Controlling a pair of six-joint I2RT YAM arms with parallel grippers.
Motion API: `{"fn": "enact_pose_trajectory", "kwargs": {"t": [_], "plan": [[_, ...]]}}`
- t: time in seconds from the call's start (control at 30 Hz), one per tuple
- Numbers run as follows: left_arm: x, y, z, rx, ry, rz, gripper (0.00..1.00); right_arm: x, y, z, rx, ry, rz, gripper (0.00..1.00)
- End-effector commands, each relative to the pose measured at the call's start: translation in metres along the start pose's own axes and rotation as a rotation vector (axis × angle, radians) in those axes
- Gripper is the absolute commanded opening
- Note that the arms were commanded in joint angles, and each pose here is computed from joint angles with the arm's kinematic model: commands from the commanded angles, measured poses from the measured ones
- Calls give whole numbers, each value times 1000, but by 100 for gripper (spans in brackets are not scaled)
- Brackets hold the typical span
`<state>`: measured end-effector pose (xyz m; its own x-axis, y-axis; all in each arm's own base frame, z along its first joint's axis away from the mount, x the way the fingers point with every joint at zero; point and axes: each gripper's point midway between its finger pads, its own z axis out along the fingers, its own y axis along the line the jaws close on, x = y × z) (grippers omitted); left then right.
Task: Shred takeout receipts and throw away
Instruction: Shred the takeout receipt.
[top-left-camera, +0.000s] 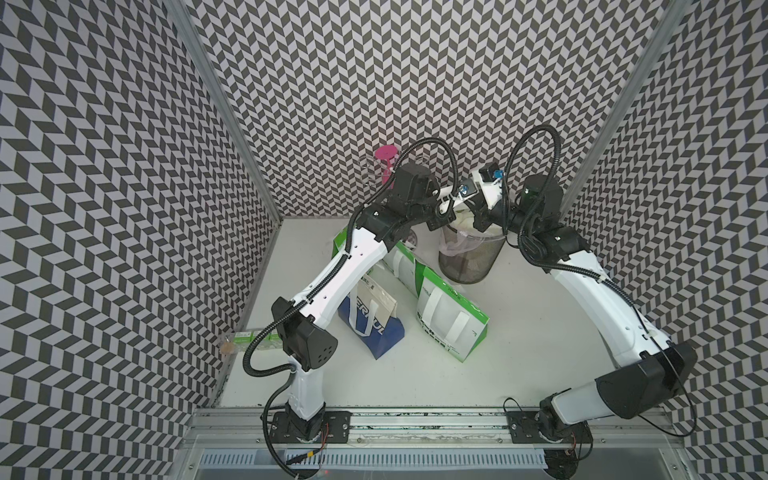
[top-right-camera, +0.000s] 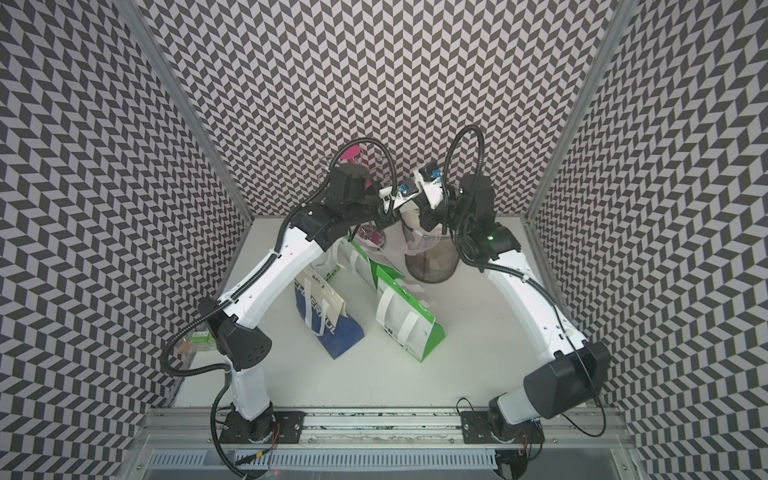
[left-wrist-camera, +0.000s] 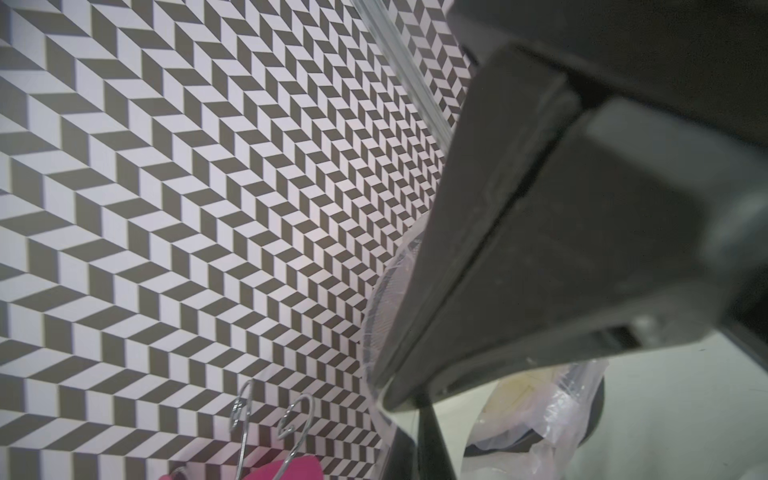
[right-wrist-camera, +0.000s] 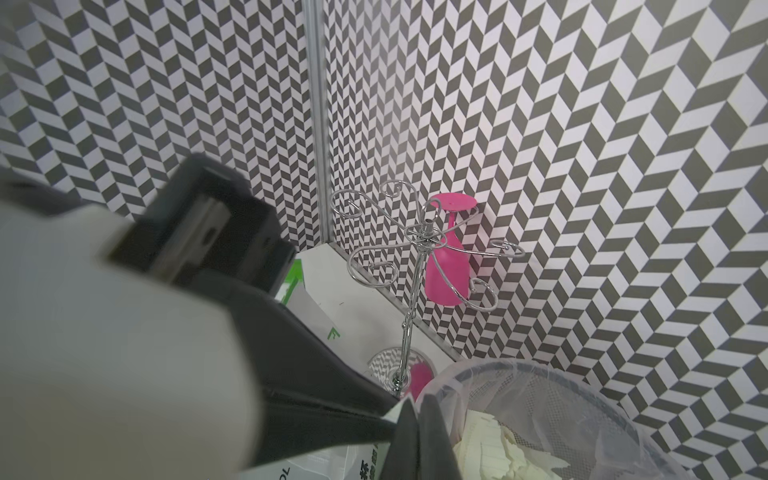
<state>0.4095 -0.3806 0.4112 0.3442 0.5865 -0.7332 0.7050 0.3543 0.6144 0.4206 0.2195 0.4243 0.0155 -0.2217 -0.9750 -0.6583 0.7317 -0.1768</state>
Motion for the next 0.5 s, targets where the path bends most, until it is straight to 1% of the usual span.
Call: {"fn": "enact_pose_trajectory", "kwargs": {"t": [0.0, 0.07, 0.13, 0.23, 0.3, 0.37, 0.47], "plan": [[-53, -11, -22, -45, -131, 151, 0, -9, -22, 3, 128, -51, 27, 0], [-58, -14, -28, -38, -174, 150, 0, -9, -23, 5, 128, -54, 43, 0], [-60, -14, -30, -35, -182, 147, 0, -8, -25, 5, 130, -67, 58, 0], [-55, -6, -31, -75, -182, 129, 0, -4, -26, 2, 114, -77, 88, 0], [-54, -1, -34, -77, -178, 103, 0, 4, -39, -5, 156, -82, 113, 0], [-58, 2, -43, -59, -215, 66, 0, 15, -62, -10, 220, -58, 131, 0], [-58, 11, -50, -43, -247, -6, 0, 28, -88, -14, 275, -59, 146, 0]]}}
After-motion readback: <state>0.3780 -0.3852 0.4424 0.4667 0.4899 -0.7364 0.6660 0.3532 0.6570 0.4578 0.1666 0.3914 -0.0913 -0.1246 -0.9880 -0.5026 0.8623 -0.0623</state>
